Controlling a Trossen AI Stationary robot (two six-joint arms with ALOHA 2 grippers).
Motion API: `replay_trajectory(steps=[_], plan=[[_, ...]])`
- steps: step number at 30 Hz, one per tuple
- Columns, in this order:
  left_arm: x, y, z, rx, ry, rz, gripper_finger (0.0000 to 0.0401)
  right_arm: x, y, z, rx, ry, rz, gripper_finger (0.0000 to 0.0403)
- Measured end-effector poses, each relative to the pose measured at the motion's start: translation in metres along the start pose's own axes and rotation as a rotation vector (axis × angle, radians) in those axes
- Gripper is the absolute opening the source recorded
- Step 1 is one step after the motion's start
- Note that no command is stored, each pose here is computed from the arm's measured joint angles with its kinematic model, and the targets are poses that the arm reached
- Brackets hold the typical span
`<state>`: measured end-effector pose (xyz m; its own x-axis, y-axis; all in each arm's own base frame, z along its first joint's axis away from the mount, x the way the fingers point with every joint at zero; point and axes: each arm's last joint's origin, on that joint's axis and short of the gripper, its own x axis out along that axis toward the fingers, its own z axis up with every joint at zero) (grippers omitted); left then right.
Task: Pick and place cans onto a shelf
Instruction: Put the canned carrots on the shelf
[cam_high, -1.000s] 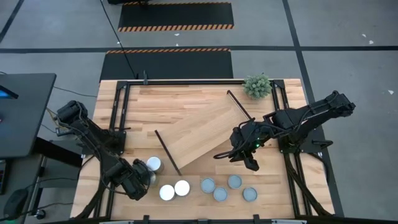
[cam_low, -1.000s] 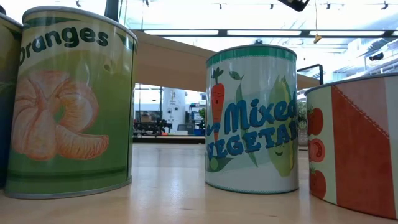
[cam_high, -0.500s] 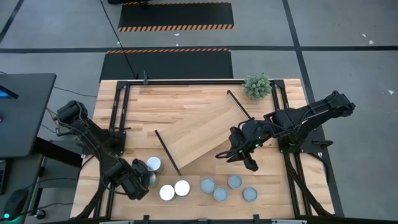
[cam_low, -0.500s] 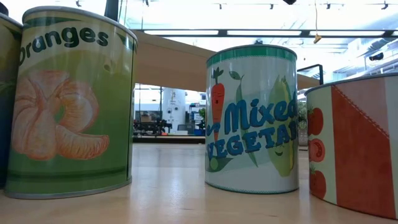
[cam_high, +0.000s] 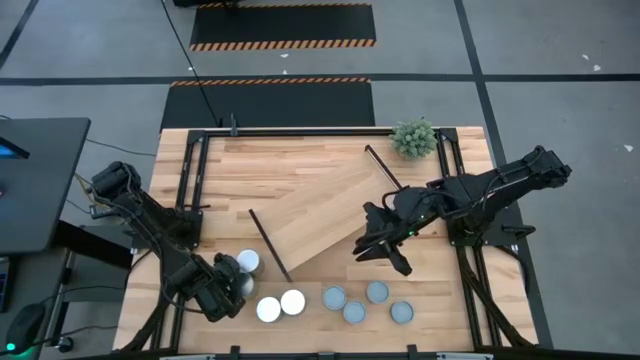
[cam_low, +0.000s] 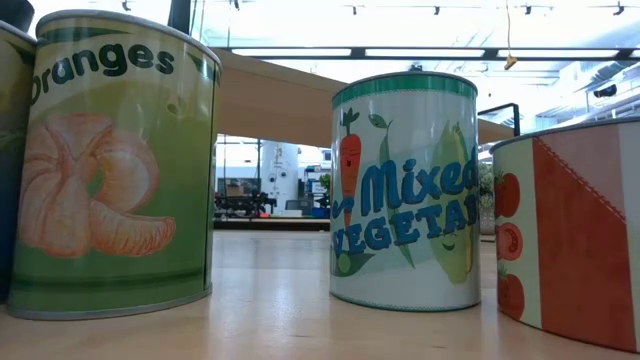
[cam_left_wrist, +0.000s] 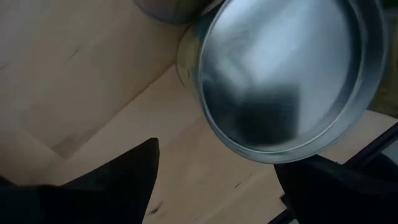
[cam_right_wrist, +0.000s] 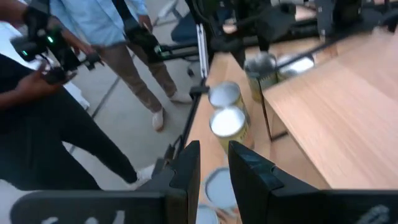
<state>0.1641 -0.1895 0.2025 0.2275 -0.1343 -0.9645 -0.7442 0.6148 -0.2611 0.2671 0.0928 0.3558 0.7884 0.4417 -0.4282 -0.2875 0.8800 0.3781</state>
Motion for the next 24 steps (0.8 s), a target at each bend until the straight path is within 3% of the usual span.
replay_trajectory(steps=[15, 24], plan=[[0.000, 0.002, 0.002, 0.005, -0.005, 0.026, 0.0315, -0.001, 0.006, 0.015, -0.029, -0.152, 0.055, 0.0090], [0.000, 0.004, 0.004, -0.010, -0.049, 0.036, 0.0317, -0.002, 0.006, 0.016, -0.031, -0.164, 0.060, 0.0090]])
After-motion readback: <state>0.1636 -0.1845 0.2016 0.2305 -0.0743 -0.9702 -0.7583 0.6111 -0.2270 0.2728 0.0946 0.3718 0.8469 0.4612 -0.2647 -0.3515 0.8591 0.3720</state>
